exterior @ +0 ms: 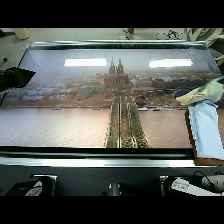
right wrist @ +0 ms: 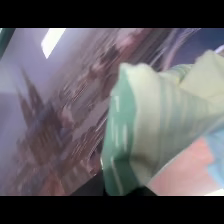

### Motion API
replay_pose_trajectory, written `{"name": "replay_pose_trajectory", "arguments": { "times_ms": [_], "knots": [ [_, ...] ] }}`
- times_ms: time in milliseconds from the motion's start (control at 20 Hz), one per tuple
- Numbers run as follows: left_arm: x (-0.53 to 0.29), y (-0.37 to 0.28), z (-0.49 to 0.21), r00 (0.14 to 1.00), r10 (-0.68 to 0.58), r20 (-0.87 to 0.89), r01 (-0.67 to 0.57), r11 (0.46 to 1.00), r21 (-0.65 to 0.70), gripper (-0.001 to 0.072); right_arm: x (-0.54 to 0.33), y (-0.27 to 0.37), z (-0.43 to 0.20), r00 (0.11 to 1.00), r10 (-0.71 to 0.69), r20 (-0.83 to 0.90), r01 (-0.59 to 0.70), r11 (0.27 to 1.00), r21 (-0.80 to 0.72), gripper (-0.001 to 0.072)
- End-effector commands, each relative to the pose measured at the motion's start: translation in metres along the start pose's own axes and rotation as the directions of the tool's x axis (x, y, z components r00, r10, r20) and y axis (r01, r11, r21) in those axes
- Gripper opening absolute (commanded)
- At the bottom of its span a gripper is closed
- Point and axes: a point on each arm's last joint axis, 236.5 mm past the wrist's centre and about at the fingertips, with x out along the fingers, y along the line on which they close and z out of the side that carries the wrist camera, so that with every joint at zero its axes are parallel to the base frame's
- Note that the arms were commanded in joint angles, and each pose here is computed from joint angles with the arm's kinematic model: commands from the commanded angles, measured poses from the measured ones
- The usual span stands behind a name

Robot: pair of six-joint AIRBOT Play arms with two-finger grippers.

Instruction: Fold the shirts.

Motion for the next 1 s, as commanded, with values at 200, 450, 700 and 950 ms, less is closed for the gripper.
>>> {"name": "replay_pose_trajectory", "arguments": {
  "times_ms": [200, 450, 700, 950],
  "knots": [
    [0.000, 0.000, 0.000, 1.000, 0.000, 0.000, 0.000, 1.000, 0.001, 0.0025, -0.083, -0.056, 0.049, 0.968, -0.077, 0.240, 0.046, 0.990, 0.132, 0.0023],
    [0.000, 0.001, 0.003, 1.000, 0.003, 0.012, -0.003, 1.000, 0.010, 0.0025, -0.088, -0.112, -0.041, 0.946, -0.296, -0.131, 0.314, 0.939, 0.143, 0.0023],
    [0.000, 0.001, 0.004, 1.000, 0.005, 0.018, -0.005, 1.000, 0.012, 0.0025, -0.084, -0.191, -0.122, 0.763, -0.479, -0.434, 0.584, 0.798, 0.147, 0.0023],
    [0.000, 0.001, 0.004, 1.000, 0.004, 0.019, -0.004, 1.000, 0.012, 0.0025, -0.056, -0.238, -0.149, 0.697, -0.545, -0.465, 0.654, 0.750, 0.102, 0.0023]
  ]
}}
